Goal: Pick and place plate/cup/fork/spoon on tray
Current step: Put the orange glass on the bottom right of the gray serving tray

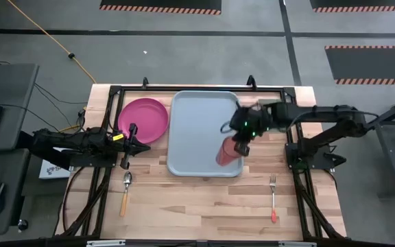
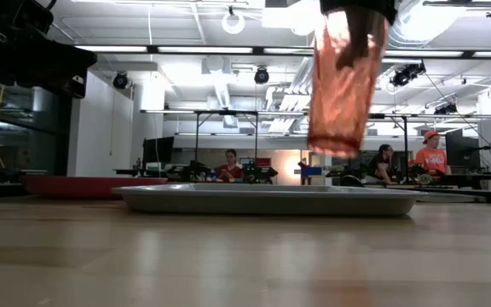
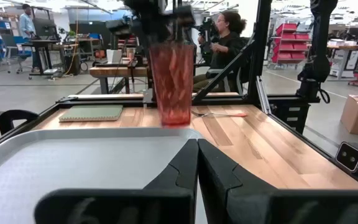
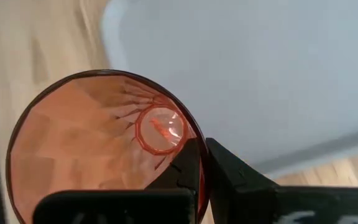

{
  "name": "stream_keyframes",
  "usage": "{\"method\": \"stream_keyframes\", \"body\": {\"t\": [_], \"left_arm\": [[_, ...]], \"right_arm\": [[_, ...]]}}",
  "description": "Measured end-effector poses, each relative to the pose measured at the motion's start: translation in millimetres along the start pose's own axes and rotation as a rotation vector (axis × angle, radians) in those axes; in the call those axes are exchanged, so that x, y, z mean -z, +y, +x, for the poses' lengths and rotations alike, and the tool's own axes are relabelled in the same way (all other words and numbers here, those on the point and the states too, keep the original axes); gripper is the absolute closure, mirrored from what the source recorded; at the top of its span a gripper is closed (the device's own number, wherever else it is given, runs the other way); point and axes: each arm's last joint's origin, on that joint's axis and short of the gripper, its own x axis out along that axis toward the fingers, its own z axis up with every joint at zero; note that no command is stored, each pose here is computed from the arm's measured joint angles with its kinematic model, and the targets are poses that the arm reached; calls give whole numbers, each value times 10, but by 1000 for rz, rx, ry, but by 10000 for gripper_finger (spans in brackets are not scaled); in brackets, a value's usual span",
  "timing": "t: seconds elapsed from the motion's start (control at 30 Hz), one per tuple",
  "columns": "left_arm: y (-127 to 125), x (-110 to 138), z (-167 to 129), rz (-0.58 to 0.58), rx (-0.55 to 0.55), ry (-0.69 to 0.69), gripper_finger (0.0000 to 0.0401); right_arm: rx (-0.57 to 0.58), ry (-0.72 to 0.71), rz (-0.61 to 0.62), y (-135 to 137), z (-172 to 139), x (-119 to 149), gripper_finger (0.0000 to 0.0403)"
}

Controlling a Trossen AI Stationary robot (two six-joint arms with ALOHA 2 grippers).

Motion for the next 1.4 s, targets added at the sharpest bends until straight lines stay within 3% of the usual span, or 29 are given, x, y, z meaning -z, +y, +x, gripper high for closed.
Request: {"method": "stream_keyframes", "body": {"t": [0.33,0.57,0.77,1.4], "left_arm": [[0,1,0,0,0,0,400],[0,1,0,0,0,0,400],[0,0,0,0,0,0,400],[0,1,0,0,0,0,400]], "right_arm": [[105,64,62,150,257,139,402],[127,210,-20,281,459,-5,403],[111,167,-67,325,481,-116,403],[149,167,-4,313,527,-117,385]]}}
